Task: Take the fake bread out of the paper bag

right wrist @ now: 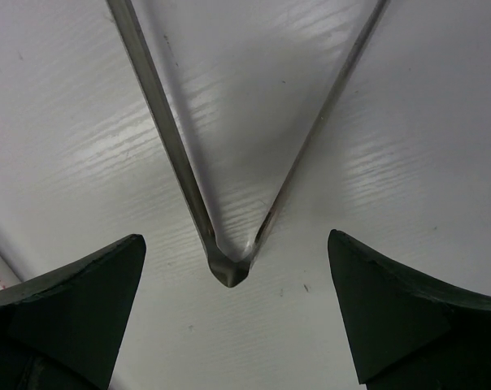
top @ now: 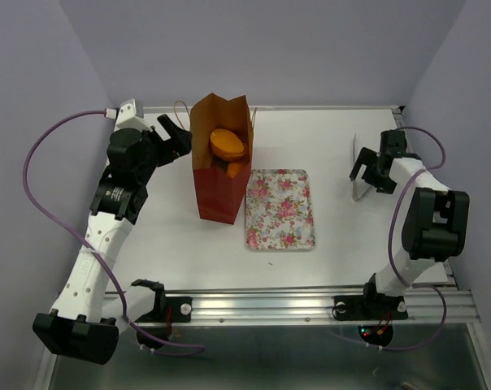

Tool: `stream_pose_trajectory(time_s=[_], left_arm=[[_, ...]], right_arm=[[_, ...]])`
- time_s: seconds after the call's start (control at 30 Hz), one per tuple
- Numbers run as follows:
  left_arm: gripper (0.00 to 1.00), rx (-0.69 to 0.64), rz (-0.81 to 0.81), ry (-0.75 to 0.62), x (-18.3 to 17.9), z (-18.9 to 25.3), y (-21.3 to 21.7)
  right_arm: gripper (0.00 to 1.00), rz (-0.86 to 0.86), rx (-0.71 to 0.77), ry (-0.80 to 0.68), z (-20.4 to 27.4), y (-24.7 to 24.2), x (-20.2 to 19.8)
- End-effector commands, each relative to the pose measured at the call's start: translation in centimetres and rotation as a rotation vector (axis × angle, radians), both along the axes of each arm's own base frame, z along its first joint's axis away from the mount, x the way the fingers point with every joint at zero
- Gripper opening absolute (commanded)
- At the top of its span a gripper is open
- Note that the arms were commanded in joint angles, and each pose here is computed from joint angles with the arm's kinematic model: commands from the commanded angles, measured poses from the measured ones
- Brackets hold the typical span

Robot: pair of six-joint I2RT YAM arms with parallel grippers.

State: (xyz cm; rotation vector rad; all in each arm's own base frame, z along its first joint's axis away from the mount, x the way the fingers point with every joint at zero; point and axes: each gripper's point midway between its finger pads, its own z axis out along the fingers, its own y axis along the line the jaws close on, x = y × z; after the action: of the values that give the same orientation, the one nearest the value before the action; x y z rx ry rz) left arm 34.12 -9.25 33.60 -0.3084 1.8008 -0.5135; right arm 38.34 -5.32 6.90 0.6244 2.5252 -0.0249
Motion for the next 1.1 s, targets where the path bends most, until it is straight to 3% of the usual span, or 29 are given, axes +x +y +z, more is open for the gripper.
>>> stream_pose_trajectory(time_s=[0.0,0.67,1.07], left_arm=[[0.99,0.01,-0.003,-0.088,-0.2,2.1,0.1],[0.99,0.018,-0.005,-0.107,0.1,2.0,0.1],[0.99,0.04,0.07,-0.107,0.3,2.4,1.5]], right_arm=[[1.0,0.077,0.026,-0.067,-0.1,0.8,1.9],[1.0,-0.061,-0.102,0.036,-4.6,-2.7,3.9],[1.0,-0.035,-0.135,0.049,-6.5,-3.5,6.0]])
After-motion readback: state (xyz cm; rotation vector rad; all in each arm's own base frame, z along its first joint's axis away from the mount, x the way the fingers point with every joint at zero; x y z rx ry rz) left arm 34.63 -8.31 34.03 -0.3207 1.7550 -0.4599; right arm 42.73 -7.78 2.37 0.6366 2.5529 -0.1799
